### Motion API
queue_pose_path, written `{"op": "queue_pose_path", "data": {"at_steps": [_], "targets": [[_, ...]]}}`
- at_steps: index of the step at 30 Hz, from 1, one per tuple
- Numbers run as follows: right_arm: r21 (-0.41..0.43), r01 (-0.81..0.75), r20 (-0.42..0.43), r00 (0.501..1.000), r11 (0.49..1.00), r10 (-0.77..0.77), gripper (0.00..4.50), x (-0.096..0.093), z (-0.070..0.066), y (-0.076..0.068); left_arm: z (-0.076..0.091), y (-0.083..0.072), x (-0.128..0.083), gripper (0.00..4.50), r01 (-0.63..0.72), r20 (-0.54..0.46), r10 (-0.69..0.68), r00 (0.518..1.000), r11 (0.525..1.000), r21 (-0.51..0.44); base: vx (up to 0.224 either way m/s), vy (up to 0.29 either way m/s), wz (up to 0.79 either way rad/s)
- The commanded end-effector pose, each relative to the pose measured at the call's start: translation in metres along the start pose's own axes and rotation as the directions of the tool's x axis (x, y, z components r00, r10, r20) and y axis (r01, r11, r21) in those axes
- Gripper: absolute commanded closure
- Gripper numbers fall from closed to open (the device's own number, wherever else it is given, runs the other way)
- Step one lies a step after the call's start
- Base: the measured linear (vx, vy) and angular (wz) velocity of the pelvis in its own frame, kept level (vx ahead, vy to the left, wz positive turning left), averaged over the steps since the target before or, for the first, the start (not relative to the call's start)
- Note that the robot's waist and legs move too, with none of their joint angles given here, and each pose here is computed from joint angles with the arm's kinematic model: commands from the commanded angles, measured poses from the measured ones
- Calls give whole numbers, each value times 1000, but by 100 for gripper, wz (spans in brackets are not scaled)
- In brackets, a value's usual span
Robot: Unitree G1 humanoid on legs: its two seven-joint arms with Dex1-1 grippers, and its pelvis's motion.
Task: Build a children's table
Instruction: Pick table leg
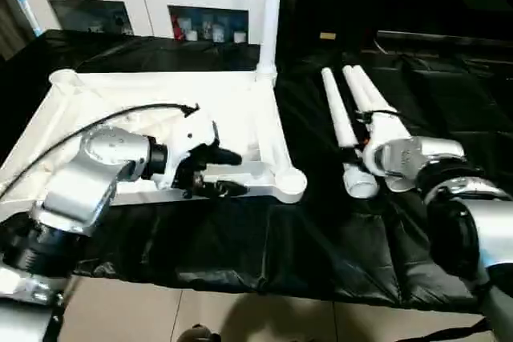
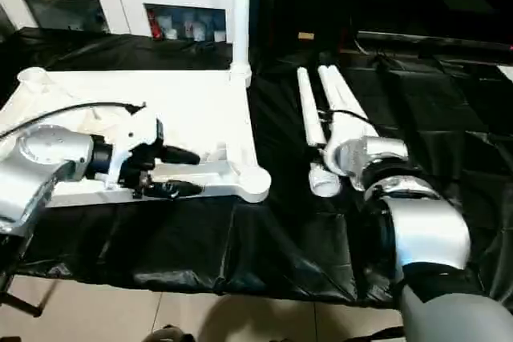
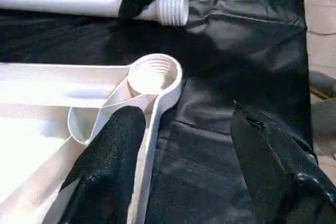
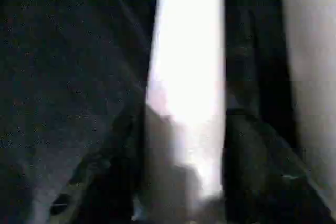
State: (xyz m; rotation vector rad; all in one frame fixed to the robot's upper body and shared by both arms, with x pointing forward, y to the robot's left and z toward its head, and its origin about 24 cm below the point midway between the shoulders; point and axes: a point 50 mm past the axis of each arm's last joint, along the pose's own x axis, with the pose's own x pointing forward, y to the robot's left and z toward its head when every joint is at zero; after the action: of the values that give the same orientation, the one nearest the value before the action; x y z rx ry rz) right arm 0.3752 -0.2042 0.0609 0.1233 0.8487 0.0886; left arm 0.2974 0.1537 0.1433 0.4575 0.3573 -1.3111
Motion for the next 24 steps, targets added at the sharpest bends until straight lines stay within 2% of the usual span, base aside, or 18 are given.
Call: {"op": "queue_pose_path", "data": {"at_steps": [1,5,13,18,20,21,22,24], "targets": [[-21,26,-57,998,999,-27,237,0,-8,-6,6,0,0,149,16,-1,-16,1000,1000,24,0,0,0],[-13,19,-47,999,1000,-20,257,-2,-4,-5,8,0,1,149,27,2,-27,1000,999,26,0,0,0],[16,-24,14,1000,1000,24,262,-2,6,2,9,2,4,149,11,24,-12,1000,1000,20,0,0,0],[55,-128,133,984,990,119,262,-6,24,15,12,12,10,149,-113,84,113,990,994,-13,0,0,0],[52,-177,190,968,983,164,262,-9,33,21,13,18,12,115,-182,117,187,975,982,-54,0,0,0],[51,-189,204,963,981,175,262,-9,35,22,14,19,13,115,-204,124,211,970,977,-69,0,0,0],[65,-233,246,946,970,210,262,-11,41,27,15,24,17,115,-265,151,282,947,956,-129,0,0,0],[51,-271,321,916,961,241,262,-14,50,30,17,25,24,86,-301,181,337,924,932,-200,0,0,0]]}}
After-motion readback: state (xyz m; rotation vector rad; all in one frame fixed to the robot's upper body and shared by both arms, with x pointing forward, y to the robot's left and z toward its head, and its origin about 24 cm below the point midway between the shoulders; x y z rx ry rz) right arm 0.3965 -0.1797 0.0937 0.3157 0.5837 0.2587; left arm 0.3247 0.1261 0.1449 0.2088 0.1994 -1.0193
